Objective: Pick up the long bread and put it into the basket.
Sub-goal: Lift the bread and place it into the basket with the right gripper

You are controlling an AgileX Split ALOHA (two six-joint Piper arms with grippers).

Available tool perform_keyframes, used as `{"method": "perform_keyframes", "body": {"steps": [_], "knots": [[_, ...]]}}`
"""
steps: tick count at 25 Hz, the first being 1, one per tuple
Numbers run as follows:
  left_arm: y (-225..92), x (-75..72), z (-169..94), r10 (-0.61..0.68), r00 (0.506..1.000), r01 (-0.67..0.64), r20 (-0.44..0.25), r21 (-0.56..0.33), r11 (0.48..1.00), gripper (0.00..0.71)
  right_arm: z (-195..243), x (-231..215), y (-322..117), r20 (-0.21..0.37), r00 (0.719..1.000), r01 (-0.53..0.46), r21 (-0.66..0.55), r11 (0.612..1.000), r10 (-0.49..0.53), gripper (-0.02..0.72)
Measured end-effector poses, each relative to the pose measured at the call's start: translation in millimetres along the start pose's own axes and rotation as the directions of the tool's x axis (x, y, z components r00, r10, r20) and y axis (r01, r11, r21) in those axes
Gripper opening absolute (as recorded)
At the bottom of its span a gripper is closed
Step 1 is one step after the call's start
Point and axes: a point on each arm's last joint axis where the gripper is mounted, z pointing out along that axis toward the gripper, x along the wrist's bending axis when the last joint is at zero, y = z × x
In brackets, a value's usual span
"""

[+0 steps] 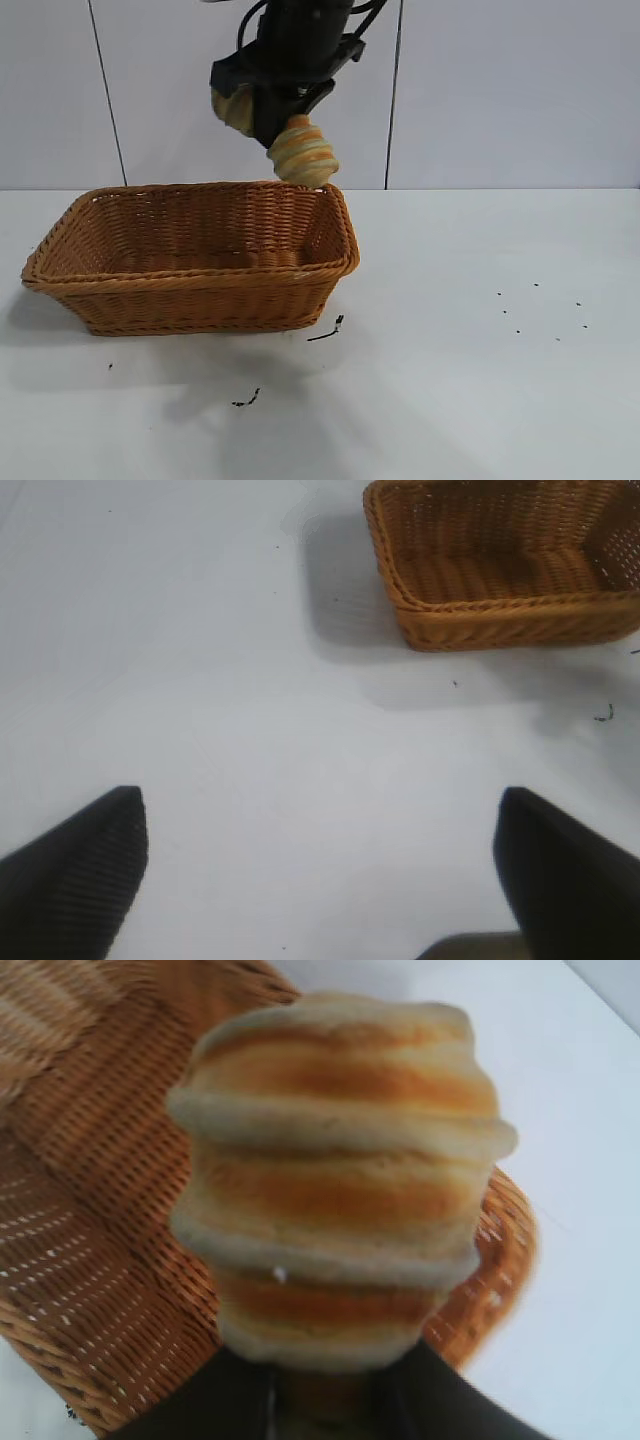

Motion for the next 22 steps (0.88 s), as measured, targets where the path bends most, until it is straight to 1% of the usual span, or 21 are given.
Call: {"method": "perform_keyframes", "body": {"steps": [2,4,7,13,17,20,21,22], "knots": [[0,0.0,0,0.0,1.0,0.0,0.0,0.0,1.0,0.693,5,2,-1,-0.012,0.996,0.084,-0.008,0.996,-0.084,0.128],[0,0.0,0,0.0,1.0,0.0,0.0,0.0,1.0,0.693,13,4,-3,-0.03,0.986,0.162,-0.009,0.987,-0.162,0.128],[0,0.0,0,0.0,1.0,0.0,0.0,0.0,1.0,0.693,26,9,-7,-0.062,0.97,0.234,-0.011,0.972,-0.234,0.128],[0,0.0,0,0.0,1.0,0.0,0.0,0.0,1.0,0.693,59,22,-19,-0.135,0.963,0.233,-0.013,0.972,-0.233,0.128],[0,0.0,0,0.0,1.0,0.0,0.0,0.0,1.0,0.693,82,29,-28,-0.161,0.962,0.224,0.003,0.974,-0.221,0.128],[0,0.0,0,0.0,1.0,0.0,0.0,0.0,1.0,0.693,87,31,-31,-0.169,0.962,0.221,0.007,0.975,-0.216,0.119],[0,0.0,0,0.0,1.0,0.0,0.0,0.0,1.0,0.693,87,32,-31,-0.17,0.962,0.217,0.004,0.976,-0.213,0.126],[0,0.0,0,0.0,1.0,0.0,0.0,0.0,1.0,0.693,87,32,-30,-0.172,0.963,0.213,0.001,0.977,-0.21,0.158]]}}
